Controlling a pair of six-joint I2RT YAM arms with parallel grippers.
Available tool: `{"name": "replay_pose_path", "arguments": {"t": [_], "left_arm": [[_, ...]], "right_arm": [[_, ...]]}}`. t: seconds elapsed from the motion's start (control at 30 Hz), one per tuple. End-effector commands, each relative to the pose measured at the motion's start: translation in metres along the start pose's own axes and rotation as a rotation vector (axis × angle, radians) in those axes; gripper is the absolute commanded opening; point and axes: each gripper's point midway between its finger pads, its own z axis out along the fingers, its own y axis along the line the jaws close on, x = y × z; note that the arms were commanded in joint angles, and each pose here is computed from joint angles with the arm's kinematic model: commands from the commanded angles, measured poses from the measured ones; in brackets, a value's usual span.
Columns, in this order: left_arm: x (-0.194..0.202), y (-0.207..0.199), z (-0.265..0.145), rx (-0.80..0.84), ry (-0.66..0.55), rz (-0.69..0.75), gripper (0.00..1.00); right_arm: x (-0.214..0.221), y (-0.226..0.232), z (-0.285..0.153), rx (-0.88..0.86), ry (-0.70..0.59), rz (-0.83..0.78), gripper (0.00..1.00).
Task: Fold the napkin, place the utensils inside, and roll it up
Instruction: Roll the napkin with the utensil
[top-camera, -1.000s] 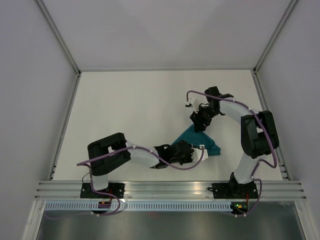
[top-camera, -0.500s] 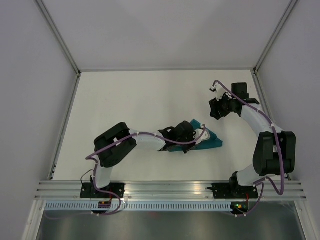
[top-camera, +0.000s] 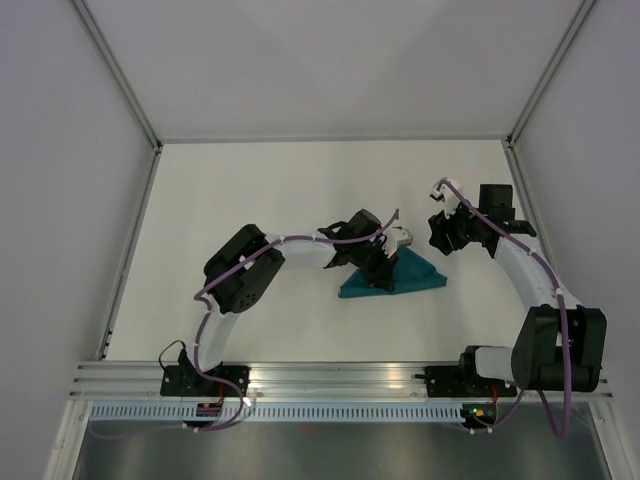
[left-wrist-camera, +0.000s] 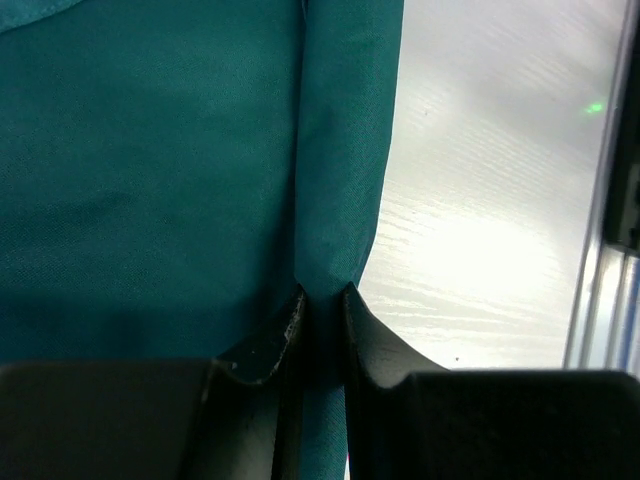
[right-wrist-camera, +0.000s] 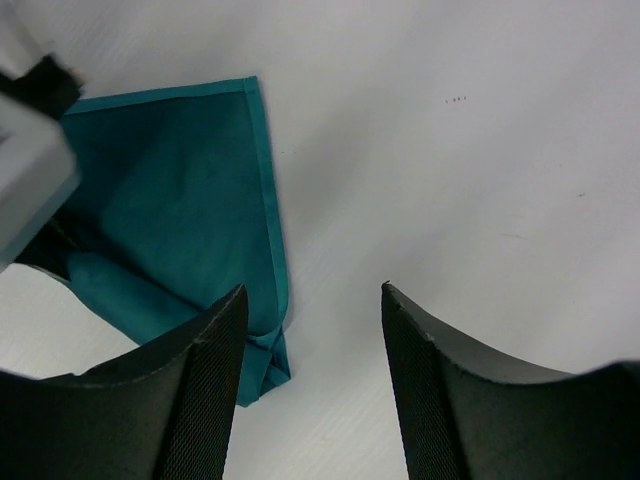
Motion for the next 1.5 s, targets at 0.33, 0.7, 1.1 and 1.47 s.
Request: {"name": "replay_pose_path", "arguments": {"t": [0.33,0.7,1.1,1.47], "left_arm": [[0.11,0.026,-0.011,0.017,0.36,-0.499,0.02],[0.125,0.031,-0.022,0.055,0.394,-0.631,0.02],[0.134,0.032,-0.026,0.089,0.408,-0.691,0.02],[0.132,0.031,-0.026,0.105,0.405,-0.696,0.03]], "right_arm": [[0.018,0.071,-0.009,-0.332,-0.033,-0.226,0.6],[0.034,0.127,0.024,-0.427,0.022,-0.512,0.62],[0.045,0.162,0.054,-0.441,0.077,-0.656,0.63],[0.049,0.182,0.07,-0.45,0.104,-0.715,0.63]]}}
